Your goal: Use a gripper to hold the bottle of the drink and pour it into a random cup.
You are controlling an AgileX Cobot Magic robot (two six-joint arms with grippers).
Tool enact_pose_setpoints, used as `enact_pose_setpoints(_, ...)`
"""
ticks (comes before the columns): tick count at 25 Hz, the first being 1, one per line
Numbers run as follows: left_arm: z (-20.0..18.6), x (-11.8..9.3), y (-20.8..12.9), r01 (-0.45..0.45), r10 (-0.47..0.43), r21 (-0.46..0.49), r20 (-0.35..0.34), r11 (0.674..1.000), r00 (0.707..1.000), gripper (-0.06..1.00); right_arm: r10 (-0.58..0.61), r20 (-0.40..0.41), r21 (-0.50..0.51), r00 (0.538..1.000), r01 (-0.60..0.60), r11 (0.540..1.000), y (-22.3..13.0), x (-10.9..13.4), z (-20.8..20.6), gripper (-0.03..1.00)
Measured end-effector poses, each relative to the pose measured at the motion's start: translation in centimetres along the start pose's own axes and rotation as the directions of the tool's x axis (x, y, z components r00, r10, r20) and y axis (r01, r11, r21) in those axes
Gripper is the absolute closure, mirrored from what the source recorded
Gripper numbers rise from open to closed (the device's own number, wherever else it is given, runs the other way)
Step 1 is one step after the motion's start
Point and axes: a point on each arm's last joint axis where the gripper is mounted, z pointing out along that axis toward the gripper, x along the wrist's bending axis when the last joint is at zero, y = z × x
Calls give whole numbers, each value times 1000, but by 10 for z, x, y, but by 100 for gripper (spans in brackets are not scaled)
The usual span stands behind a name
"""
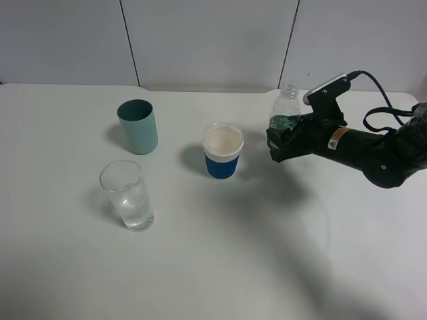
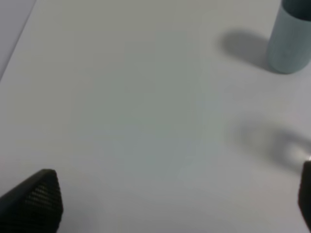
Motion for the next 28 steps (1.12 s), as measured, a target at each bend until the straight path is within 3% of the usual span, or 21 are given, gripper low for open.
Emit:
enact_pose_setpoints(5, 0, 0, 0, 0, 0, 0, 0, 1000, 1000, -4, -1, -1, -2, 1000, 1, 1000, 0, 0, 0, 16)
enact_pose_setpoints(8, 0, 0, 0, 0, 0, 0, 0, 1000, 1000, -4, -1, -1, -3, 1000, 1, 1000, 0, 0, 0, 8)
enact_pose_setpoints(18, 0, 0, 0, 0, 0, 0, 0, 1000, 1000, -4, -2, 1, -12, 1000, 2, 1000, 4, 0, -1, 5)
enact_pose_setpoints(28, 0, 0, 0, 0, 0, 0, 0, 1000, 1000, -4, 15, 20, -80, 1000, -13, 997, 49, -4, -27, 5)
